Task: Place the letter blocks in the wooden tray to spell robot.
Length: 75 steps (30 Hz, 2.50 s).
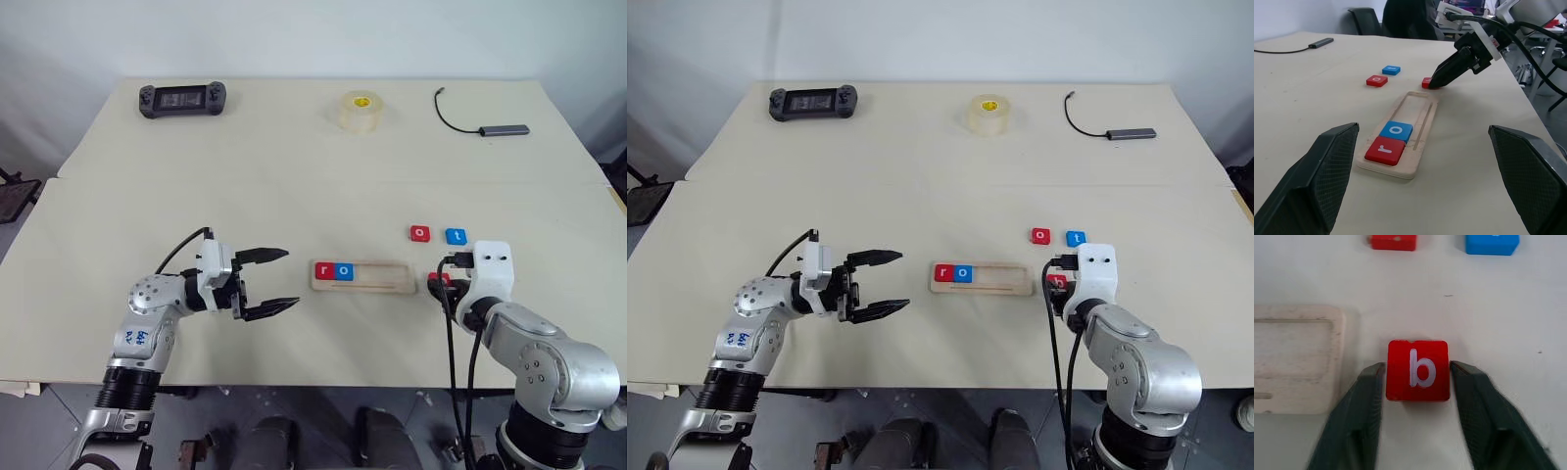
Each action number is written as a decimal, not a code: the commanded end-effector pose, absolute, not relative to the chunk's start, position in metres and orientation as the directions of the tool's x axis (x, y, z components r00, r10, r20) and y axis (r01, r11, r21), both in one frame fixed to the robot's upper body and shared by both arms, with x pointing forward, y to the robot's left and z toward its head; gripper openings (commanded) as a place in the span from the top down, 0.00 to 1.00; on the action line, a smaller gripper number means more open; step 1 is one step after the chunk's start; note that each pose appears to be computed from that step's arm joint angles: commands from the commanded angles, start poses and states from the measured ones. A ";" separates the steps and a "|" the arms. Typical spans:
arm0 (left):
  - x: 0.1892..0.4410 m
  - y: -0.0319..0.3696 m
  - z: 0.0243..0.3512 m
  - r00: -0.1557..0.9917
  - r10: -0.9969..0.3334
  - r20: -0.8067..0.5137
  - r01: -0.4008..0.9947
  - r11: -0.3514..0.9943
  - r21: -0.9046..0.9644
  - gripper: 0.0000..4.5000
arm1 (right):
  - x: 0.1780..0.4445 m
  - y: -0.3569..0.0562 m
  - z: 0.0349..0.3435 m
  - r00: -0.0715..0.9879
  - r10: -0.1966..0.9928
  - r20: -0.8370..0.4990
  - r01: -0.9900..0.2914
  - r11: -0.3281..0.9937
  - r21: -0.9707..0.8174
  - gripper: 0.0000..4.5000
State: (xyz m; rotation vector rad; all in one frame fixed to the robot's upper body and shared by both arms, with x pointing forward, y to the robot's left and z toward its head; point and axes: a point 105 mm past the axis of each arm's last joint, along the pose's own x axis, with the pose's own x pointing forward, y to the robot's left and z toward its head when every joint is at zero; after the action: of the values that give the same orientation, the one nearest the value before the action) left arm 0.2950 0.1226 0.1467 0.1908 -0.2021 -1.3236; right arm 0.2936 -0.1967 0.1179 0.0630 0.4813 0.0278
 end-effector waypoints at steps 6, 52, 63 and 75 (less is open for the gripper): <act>0.293 0.128 0.156 0.231 -0.972 0.051 0.926 0.236 0.294 0.00 | 0.291 -0.201 0.157 0.844 0.378 -0.380 -0.458 0.877 -0.144 0.08; 0.285 0.120 0.151 0.291 -0.954 0.074 0.909 0.299 0.290 0.00 | 0.350 -0.130 0.158 0.237 0.746 -0.622 -0.958 0.074 -0.277 0.67; 0.283 0.122 0.152 0.315 -0.946 0.081 0.900 0.325 0.289 0.00 | 0.351 -0.117 0.153 0.208 0.749 -0.629 -0.966 0.057 -0.251 0.47; 0.284 0.121 0.151 0.318 -0.945 0.082 0.900 0.328 0.286 0.00 | 0.340 -0.148 0.170 0.289 0.772 -0.566 -0.953 0.175 -0.248 0.15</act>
State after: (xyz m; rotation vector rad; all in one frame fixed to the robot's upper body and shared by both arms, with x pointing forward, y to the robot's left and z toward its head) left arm 0.2868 0.1223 0.1444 0.1872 -0.2172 -1.2157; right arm 0.3435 -0.1430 0.1621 -0.6303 0.3698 1.2664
